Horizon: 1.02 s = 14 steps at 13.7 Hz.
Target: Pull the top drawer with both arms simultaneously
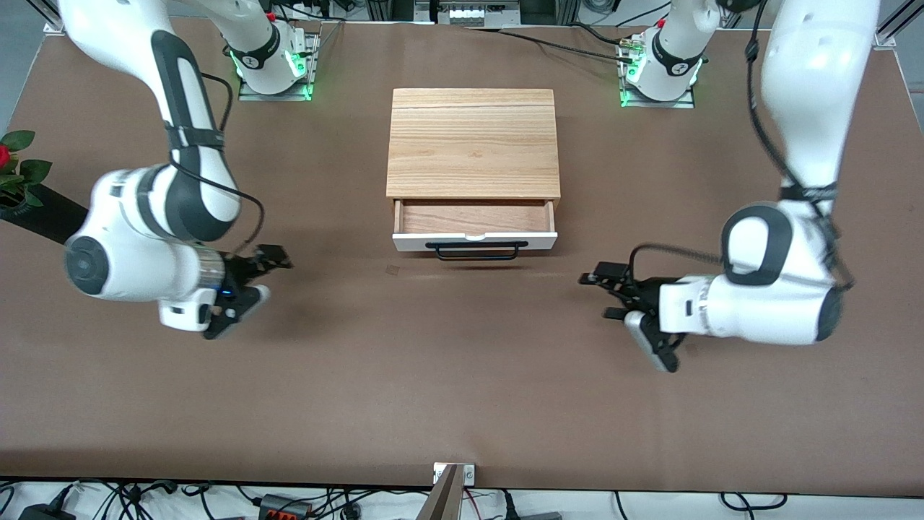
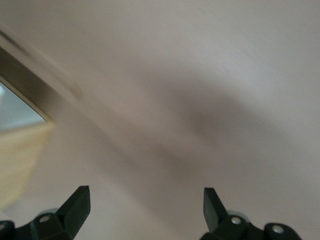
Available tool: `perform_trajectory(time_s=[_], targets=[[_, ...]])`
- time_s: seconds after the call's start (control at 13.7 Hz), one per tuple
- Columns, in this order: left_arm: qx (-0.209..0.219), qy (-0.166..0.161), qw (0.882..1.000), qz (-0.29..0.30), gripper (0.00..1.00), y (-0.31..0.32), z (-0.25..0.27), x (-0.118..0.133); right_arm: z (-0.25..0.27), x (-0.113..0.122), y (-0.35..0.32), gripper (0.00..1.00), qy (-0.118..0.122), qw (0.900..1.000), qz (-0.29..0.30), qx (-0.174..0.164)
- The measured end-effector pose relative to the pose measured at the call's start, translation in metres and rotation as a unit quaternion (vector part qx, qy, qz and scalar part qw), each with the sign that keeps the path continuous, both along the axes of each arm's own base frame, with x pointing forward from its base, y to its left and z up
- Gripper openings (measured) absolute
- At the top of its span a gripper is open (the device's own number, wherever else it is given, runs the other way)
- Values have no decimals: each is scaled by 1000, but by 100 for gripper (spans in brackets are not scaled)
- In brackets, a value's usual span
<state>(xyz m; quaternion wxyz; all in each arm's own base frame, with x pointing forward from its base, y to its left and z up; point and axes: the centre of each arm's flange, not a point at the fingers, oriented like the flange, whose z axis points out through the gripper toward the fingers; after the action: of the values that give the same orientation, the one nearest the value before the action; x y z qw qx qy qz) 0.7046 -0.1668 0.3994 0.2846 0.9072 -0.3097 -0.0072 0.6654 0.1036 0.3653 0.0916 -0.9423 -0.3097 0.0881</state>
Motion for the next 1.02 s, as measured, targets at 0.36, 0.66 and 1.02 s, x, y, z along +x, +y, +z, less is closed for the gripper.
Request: perform_trajectory(time_s=[0.36, 0.66, 1.02], targets=[[111, -34, 992, 40, 100, 33, 103, -25, 110, -22, -38, 100, 51, 989, -27, -133], [221, 17, 963, 154, 100, 48, 156, -60, 164, -38, -60, 100, 70, 976, -116, -172], [266, 50, 928, 254, 100, 57, 162, -76, 178, -37, -79, 100, 59, 972, -141, -178]])
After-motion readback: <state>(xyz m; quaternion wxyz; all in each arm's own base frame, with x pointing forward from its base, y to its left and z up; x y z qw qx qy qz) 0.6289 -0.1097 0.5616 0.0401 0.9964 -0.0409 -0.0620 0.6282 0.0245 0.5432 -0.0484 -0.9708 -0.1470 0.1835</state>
